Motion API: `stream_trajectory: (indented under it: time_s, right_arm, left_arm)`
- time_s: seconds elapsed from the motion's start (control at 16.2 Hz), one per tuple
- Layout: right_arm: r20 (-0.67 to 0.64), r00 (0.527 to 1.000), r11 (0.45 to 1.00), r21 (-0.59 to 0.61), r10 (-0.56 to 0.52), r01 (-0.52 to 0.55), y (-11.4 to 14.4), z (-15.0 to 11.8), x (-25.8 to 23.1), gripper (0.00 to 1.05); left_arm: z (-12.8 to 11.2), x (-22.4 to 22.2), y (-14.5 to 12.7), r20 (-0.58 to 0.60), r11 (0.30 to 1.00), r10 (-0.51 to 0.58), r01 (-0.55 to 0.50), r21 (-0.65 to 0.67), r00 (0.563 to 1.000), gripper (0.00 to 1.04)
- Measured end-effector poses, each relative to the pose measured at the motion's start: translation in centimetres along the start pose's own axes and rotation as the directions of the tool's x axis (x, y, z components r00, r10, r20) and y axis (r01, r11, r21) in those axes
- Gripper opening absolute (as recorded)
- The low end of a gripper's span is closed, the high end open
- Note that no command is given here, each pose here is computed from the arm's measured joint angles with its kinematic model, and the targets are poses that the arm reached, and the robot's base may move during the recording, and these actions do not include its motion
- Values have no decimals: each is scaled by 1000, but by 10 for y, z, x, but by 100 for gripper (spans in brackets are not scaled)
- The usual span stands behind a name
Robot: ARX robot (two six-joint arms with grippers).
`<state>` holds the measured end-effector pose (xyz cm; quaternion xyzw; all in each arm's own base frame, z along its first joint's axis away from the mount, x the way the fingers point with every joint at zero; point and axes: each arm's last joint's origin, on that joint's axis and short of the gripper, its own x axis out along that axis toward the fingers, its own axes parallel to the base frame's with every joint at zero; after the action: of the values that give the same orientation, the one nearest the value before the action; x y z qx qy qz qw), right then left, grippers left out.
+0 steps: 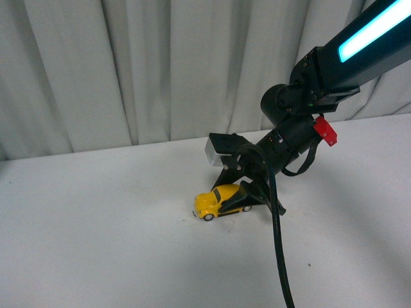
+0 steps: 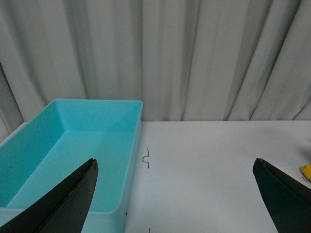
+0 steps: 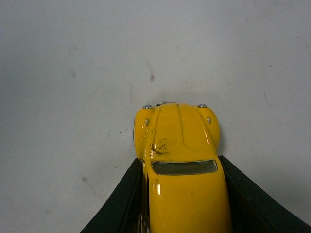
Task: Wind up and store yellow beetle toy
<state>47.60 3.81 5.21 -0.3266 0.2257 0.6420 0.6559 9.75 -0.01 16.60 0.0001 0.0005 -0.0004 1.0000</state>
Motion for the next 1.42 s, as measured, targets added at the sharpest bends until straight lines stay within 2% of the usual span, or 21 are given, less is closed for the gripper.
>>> stream_trajectory:
  time_s: [0.43, 0.74, 1.42]
  right_arm:
    - [23, 999, 999, 34, -24, 23, 8, -17, -9, 41]
    - [14, 998, 994, 100, -54, 52, 29, -43, -32, 41]
    - [-32, 996, 983, 161, -79, 83, 72, -72, -66, 41]
  left_arm:
    - [0, 0, 0, 0, 1000, 0, 0, 0, 1000, 98]
    - [0, 0, 0, 0, 1000, 0, 0, 0, 1000, 98]
    - [0, 0, 0, 0, 1000, 0, 0, 0, 1000, 98]
